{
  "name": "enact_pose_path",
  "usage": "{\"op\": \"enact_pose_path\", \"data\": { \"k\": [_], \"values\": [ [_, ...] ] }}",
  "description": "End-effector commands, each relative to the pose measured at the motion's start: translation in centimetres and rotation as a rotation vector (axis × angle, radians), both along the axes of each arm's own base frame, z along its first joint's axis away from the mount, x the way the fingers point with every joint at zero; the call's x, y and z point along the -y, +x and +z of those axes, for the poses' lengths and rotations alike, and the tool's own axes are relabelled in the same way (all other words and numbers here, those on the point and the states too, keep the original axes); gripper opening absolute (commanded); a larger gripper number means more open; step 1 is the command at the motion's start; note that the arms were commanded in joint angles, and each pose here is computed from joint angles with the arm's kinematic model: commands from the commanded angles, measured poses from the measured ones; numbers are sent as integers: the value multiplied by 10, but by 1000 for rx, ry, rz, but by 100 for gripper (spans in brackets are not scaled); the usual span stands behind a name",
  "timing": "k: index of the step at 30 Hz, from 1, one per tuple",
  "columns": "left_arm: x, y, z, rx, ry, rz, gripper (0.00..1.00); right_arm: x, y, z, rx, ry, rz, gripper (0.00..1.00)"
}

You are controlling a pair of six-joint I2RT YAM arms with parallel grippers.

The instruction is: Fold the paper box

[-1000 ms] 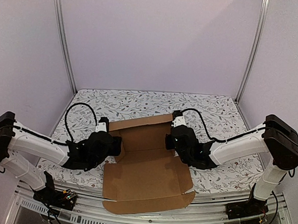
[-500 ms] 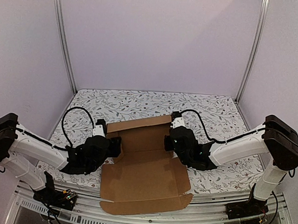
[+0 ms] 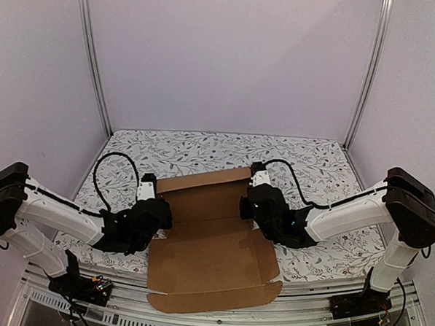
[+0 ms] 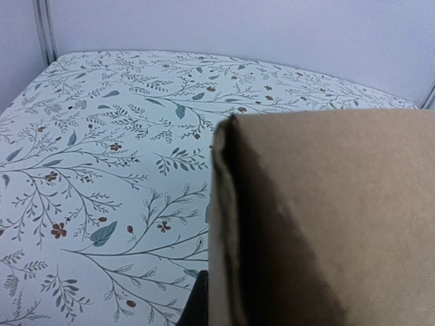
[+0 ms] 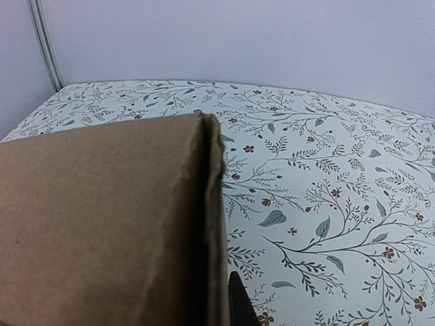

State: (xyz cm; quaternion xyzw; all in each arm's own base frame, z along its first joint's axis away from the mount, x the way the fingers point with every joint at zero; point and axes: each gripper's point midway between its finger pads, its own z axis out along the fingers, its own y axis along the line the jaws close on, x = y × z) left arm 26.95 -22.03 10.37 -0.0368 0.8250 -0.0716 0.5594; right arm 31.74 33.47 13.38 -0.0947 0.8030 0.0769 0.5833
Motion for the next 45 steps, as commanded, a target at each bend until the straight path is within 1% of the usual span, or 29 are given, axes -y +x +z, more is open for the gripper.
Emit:
{"op": "enact_pose_path", "data": {
  "k": [1, 4, 7, 13, 18, 20, 21, 24, 28, 30, 33, 36, 39, 43, 45],
  "values": [
    [16, -5, -1, -26, 6, -58, 0, -8, -2, 1, -42, 133, 11, 0],
    [19, -3, 6, -8, 34, -69, 0, -13, -5, 3, -56, 150, 48, 22],
    [23, 1, 14, 7, 63, -87, 0, -17, -12, 5, -68, 146, 105, 40],
    [30, 13, 24, 20, 102, -121, 0, -17, -36, 10, -99, 135, 255, 63],
    [34, 29, 23, 7, 88, -167, 0, -16, -65, 15, -135, 66, 430, 84],
    [34, 37, 21, -2, 92, -169, 0, -13, -74, 13, -155, 39, 473, 91],
    [34, 41, 20, -5, 95, -171, 0, -10, -78, 16, -156, 32, 488, 97],
    [38, 49, 22, -2, 102, -179, 0, 1, -89, 19, -165, -1, 521, 99],
    [41, 59, 21, -8, 117, -199, 0, 18, -106, 23, -194, -98, 581, 99],
    [43, 62, 20, -5, 127, -218, 0, 33, -108, 26, -201, -170, 567, 99],
    [50, 64, 21, 7, 134, -264, 0, 54, -109, 44, -167, -246, 552, 99],
    [64, 65, 26, 51, 143, -355, 0, 65, -109, 73, -113, -270, 562, 99],
    [83, 66, 28, 67, 158, -457, 0, 65, -107, 107, -60, -252, 589, 99],
    [109, 66, 26, 48, 166, -569, 0, 51, -101, 141, -32, -200, 637, 98],
    [118, 65, 29, 62, 159, -613, 0, 41, -96, 151, -30, -177, 653, 96]
  ]
}}
